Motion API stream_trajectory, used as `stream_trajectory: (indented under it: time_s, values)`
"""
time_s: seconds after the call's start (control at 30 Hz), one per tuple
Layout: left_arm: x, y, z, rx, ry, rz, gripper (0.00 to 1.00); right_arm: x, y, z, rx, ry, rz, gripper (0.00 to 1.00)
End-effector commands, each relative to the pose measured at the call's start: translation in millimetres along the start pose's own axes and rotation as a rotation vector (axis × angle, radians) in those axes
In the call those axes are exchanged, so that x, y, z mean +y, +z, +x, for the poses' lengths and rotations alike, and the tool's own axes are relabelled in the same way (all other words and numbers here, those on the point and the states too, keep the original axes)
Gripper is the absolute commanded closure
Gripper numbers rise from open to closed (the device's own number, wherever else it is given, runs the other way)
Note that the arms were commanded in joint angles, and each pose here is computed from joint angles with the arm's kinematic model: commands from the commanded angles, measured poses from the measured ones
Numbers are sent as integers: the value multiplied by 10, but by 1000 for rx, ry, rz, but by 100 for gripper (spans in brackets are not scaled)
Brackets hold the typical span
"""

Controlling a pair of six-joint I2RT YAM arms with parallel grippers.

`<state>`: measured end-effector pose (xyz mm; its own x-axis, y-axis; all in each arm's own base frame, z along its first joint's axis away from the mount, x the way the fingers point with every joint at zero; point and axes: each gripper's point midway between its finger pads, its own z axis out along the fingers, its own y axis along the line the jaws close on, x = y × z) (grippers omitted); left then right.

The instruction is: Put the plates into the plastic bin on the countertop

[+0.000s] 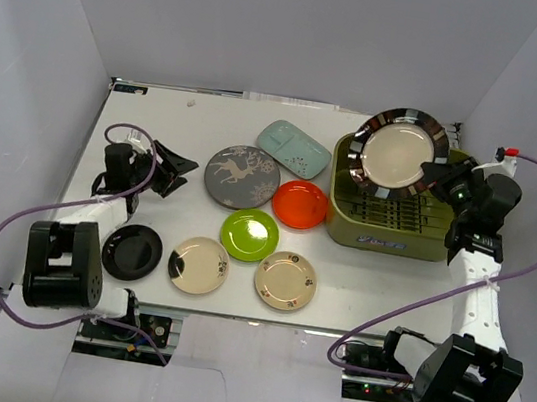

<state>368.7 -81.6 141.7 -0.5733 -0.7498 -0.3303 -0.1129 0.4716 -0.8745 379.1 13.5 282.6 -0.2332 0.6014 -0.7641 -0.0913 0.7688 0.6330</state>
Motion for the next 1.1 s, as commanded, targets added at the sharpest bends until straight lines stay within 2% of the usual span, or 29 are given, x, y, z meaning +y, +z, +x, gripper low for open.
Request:
stream_trajectory:
  time_s: [0.0,0.17,0.37,0.43,0.47,0.5,0.57,0.6,0.63,0.67,0.77,0.87,0.9,0.93,0.97,1.0,1.07]
  values:
    - [167,229,-143,-42,11,-92,24,-206,-16,65,-7,-71,97,92]
    - [315,582,59,21,111,-218,25,-593,10,250,58,-131,229,92]
    - [536,822,207,99,146,-297,26,-926,203,597,187,-88,290,92]
    - [541,929,258,129,185,-303,26,-961,262,646,210,-79,291,87]
    - [541,962,275,138,200,-307,26,-1014,284,731,241,-66,300,80]
    - [536,1002,283,138,216,-326,27,-1018,303,734,248,-70,300,50]
    - [633,1049,312,153,228,-355,28,-1062,300,728,248,-69,326,24]
    - [651,1061,311,154,229,-361,29,-1059,296,696,237,-70,333,4]
    - [671,1071,305,152,230,-367,30,-1056,286,681,226,-64,341,4]
    - [731,1078,326,156,225,-380,30,-1013,261,605,201,-72,341,10]
    - [735,1120,389,158,197,-339,39,-832,183,455,150,-81,304,10]
    - [797,1124,459,157,171,-324,61,-591,96,546,156,-35,204,10]
    - [753,1123,433,134,162,-308,70,-550,66,591,161,-29,188,10]
    - [751,1104,439,127,152,-306,87,-511,50,650,165,-33,171,10]
    - [787,1071,452,118,143,-317,94,-485,2,666,154,-31,165,10]
    - [761,1024,419,105,142,-330,100,-565,-47,807,174,-15,183,10]
    - [752,892,318,48,167,-377,100,-629,-129,891,161,-10,215,10]
